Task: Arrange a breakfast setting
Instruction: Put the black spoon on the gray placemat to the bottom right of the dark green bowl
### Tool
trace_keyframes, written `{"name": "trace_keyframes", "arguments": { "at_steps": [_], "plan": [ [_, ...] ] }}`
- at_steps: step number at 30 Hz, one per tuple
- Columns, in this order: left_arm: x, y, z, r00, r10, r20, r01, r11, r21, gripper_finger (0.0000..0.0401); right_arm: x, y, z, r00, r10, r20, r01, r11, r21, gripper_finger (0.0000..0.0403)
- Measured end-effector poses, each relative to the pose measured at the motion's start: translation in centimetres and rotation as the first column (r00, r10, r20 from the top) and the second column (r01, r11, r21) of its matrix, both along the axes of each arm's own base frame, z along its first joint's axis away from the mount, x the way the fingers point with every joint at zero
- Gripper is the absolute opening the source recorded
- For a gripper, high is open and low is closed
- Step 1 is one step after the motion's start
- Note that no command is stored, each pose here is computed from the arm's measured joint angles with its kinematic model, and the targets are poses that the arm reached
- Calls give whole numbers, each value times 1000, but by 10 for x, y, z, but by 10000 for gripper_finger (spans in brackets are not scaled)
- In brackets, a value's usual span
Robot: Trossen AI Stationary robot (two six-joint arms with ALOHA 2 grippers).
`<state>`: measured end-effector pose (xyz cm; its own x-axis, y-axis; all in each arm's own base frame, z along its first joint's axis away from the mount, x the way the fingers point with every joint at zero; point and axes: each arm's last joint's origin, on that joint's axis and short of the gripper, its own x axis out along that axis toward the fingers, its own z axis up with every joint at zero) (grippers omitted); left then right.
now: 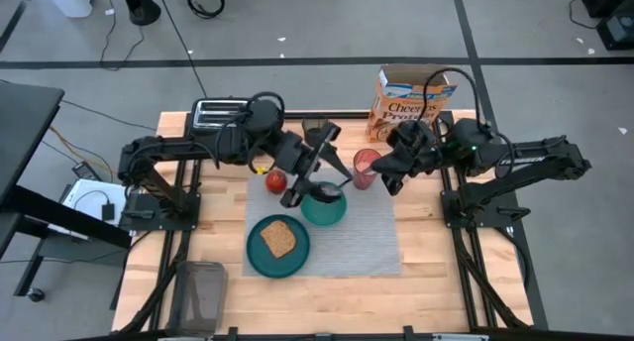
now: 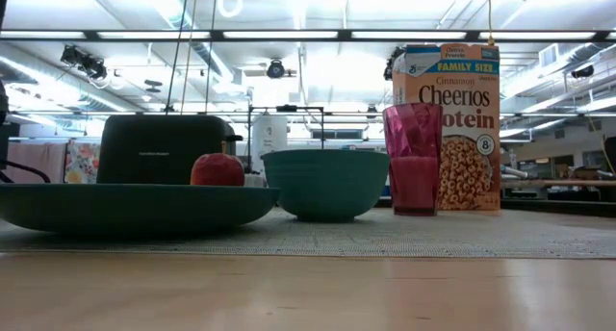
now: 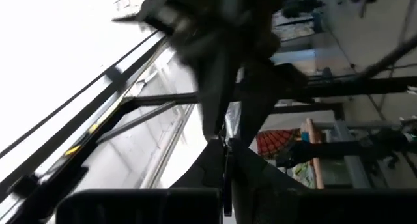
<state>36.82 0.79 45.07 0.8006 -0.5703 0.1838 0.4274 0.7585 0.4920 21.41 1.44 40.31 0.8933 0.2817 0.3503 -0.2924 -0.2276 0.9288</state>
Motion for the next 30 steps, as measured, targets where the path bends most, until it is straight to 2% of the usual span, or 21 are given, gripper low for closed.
{"name": "trace_keyframes", "arguments": {
  "at_steps": [4,7,10,13,17,22,26,30],
  "plan": [
    [-10,16,-1,991,89,-100,-90,996,-8,221,-5,1,9,993,5,116,1,999,-50,10],
    [-29,32,4,945,252,-206,-261,965,-17,223,-6,5,10,988,-11,154,30,992,-122,10],
    [-50,46,3,831,442,-338,-464,886,16,216,-8,13,10,983,-39,180,74,978,-194,10],
    [-71,56,3,696,563,-445,-612,789,41,205,-9,26,6,984,-72,166,115,957,-265,10],
    [-107,66,9,576,622,-530,-714,699,44,189,-9,49,-4,984,-160,77,176,933,-315,10],
    [-143,79,14,477,655,-585,-781,622,59,174,-11,92,-21,952,-295,-80,257,915,-310,9],
    [-166,84,19,438,673,-596,-807,587,68,172,-15,128,-44,891,-384,-242,323,911,-256,9],
    [-183,81,19,451,646,-615,-775,626,89,172,-16,161,-71,832,-417,-366,377,909,-179,9]
  ]
}}
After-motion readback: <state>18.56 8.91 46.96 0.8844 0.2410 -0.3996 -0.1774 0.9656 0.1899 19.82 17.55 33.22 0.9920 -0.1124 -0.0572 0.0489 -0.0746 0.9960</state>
